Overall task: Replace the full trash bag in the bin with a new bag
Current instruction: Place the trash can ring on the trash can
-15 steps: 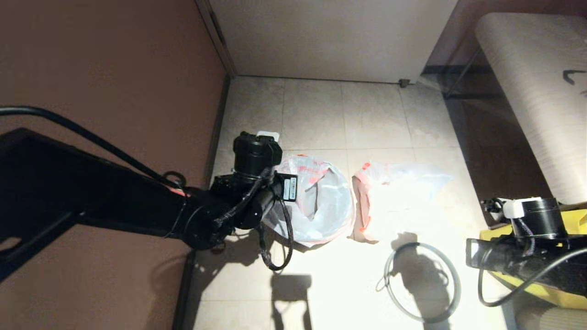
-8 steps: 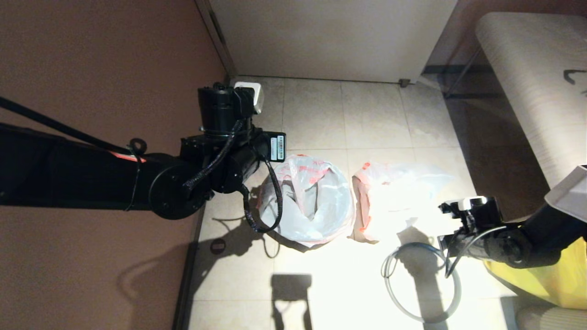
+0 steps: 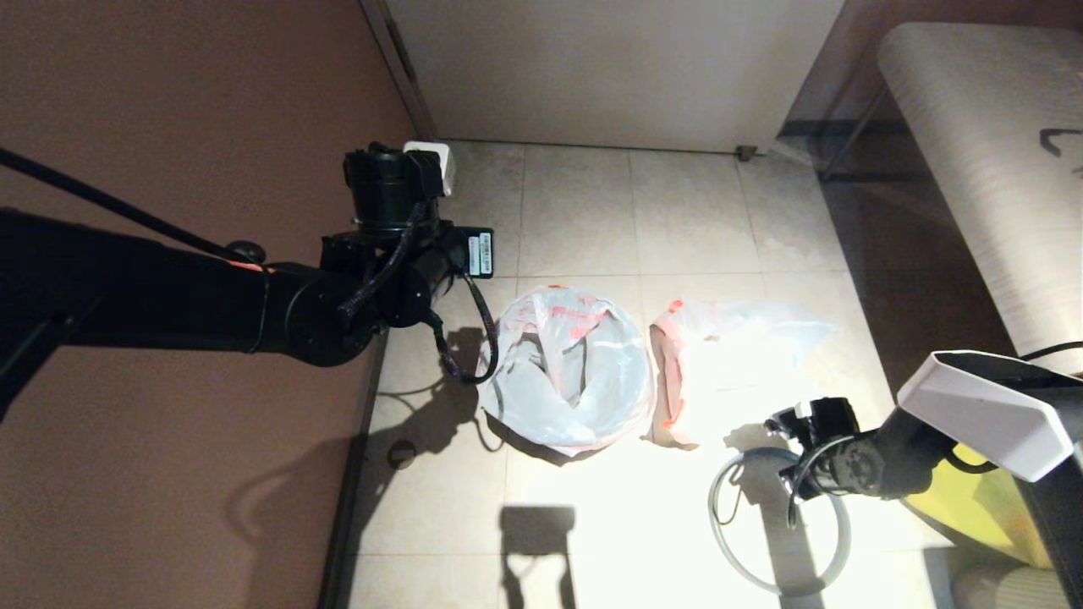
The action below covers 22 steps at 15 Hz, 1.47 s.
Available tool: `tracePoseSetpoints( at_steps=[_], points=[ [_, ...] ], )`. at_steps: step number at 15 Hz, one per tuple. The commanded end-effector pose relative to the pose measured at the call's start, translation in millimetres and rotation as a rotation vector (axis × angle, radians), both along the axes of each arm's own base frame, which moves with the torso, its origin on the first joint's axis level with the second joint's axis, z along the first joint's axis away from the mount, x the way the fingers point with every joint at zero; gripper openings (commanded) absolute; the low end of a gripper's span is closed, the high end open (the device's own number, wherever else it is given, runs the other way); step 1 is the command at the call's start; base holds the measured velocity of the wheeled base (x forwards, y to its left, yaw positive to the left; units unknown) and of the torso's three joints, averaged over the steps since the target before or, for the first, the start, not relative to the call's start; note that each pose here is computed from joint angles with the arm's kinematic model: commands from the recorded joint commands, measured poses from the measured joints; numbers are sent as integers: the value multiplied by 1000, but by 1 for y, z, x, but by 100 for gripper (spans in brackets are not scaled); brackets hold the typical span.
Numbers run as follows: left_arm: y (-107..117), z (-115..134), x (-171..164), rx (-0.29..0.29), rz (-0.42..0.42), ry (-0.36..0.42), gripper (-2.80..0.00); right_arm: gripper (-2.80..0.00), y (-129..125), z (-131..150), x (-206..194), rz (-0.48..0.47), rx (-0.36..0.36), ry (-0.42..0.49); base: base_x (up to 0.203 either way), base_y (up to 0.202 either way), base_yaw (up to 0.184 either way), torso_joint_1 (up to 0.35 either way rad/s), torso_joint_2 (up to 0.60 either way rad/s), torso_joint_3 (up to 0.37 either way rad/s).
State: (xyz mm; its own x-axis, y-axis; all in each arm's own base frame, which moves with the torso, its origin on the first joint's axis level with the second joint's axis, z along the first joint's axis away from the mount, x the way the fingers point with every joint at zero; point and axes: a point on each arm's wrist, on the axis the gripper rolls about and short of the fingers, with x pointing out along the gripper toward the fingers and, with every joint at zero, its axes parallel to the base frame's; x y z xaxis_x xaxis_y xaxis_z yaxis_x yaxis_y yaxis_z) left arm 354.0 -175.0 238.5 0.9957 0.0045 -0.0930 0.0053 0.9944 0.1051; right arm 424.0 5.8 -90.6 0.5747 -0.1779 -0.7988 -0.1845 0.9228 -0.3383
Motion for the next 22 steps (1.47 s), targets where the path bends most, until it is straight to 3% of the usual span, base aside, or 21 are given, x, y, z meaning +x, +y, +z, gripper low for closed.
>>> tracePoseSetpoints(
  at_steps=[1, 6, 7, 8, 14, 17, 18, 22],
  points=[
    [4, 7, -2, -4, 27, -16, -280, -280, 0, -34, 4, 28, -24, 70, 0, 0, 0, 0, 0, 0],
    [4, 19, -10, -20, 63, -51, -280, -280, -16, -40, 49, 14, -37, 0, 0, 0, 0, 0, 0, 0],
    [4, 18, -10, -20, 63, -50, -280, -204, -23, -37, 56, 5, -39, -18, 0, 0, 0, 0, 0, 0],
    [3, 17, -10, -18, 62, -46, -280, 0, -33, -38, 56, 17, -40, -13, 0, 0, 0, 0, 0, 0],
    [0, 16, -7, -34, 57, -74, -280, 0, -63, -56, 73, -18, -43, -65, 0, 0, 0, 0, 0, 0],
    [-2, 15, -6, -38, 56, -81, -280, 0, -81, -66, 77, -9, -8, -65, 0, 0, 0, 0, 0, 0],
    [-1, 15, -5, -40, 57, -85, -280, -280, -83, -68, 75, -9, -1, -45, 0, 0, 0, 0, 0, 0],
    [-1, 17, -6, -44, 58, -96, -280, -280, -84, -67, 77, -9, 8, -52, 0, 0, 0, 0, 0, 0]
  ],
)
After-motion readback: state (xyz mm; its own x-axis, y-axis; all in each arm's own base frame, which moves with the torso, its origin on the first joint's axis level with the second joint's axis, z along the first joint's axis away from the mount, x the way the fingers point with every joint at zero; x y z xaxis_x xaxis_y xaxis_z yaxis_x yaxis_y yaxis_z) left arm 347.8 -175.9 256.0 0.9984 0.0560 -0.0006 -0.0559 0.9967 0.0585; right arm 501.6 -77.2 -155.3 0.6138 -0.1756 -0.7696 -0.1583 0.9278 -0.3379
